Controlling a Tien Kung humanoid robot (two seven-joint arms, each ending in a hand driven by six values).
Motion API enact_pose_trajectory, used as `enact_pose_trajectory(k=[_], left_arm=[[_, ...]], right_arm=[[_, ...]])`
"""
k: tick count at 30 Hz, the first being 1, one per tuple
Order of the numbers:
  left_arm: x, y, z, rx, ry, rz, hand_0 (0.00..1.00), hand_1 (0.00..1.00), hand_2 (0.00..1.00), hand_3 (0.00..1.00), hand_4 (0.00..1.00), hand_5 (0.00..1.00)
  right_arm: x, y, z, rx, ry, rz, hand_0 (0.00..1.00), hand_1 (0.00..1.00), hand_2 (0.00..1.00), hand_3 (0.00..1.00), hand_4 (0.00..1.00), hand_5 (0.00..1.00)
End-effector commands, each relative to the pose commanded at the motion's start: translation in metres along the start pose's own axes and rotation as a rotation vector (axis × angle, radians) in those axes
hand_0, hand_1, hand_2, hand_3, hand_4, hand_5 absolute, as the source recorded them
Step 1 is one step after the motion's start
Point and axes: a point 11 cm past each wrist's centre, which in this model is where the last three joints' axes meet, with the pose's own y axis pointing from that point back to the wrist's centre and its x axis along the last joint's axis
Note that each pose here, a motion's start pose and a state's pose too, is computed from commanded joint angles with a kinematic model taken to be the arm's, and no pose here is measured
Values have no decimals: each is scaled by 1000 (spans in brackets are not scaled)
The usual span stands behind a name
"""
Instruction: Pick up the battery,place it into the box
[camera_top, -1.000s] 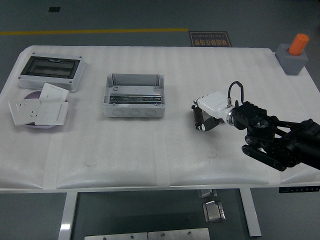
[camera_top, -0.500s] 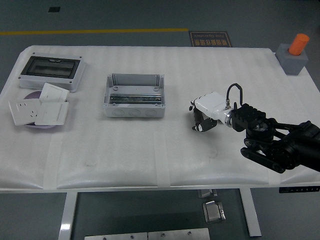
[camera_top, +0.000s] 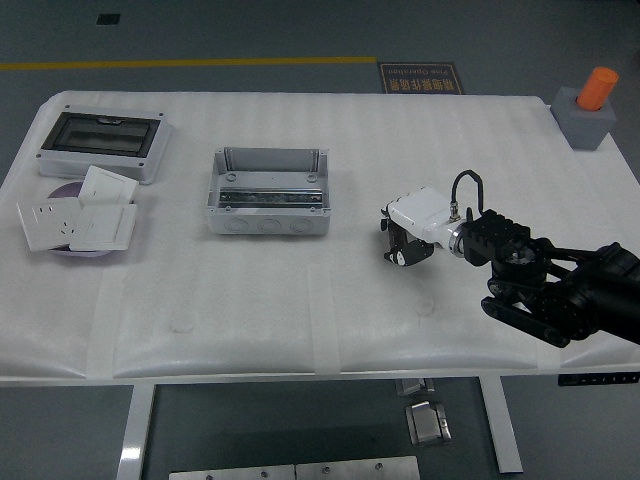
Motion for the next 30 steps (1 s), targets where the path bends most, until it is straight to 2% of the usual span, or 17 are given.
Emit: enact_pose_trajectory(k=[11, 16, 22, 26, 30], left_arm=[[1, 0, 4, -6, -11, 2, 591, 615, 499, 651, 592, 359], [2, 0, 5, -7, -12, 4, 591, 615, 499, 651, 593, 361], [0, 0, 4, -1, -12, 3, 591, 615, 499, 651, 593, 361], [1, 0, 4, 2, -13, 5, 591, 616, 499, 651, 594, 362], [3, 0, 4, 2, -13, 8, 591, 616, 499, 651, 594, 362]], right_arm=[[10, 0, 2, 0, -10, 30, 278, 474, 622, 648, 534, 217], [23, 1, 3, 0, -23, 66, 272, 473, 623, 650, 536, 214], [63, 0, -16, 47, -45, 153, 272, 474, 623, 649, 540, 217], [93, -6, -37, 89, -62, 217, 272, 477, 622, 648, 545, 223], [114, -14, -57, 121, -82, 264, 272, 477, 622, 648, 545, 223]])
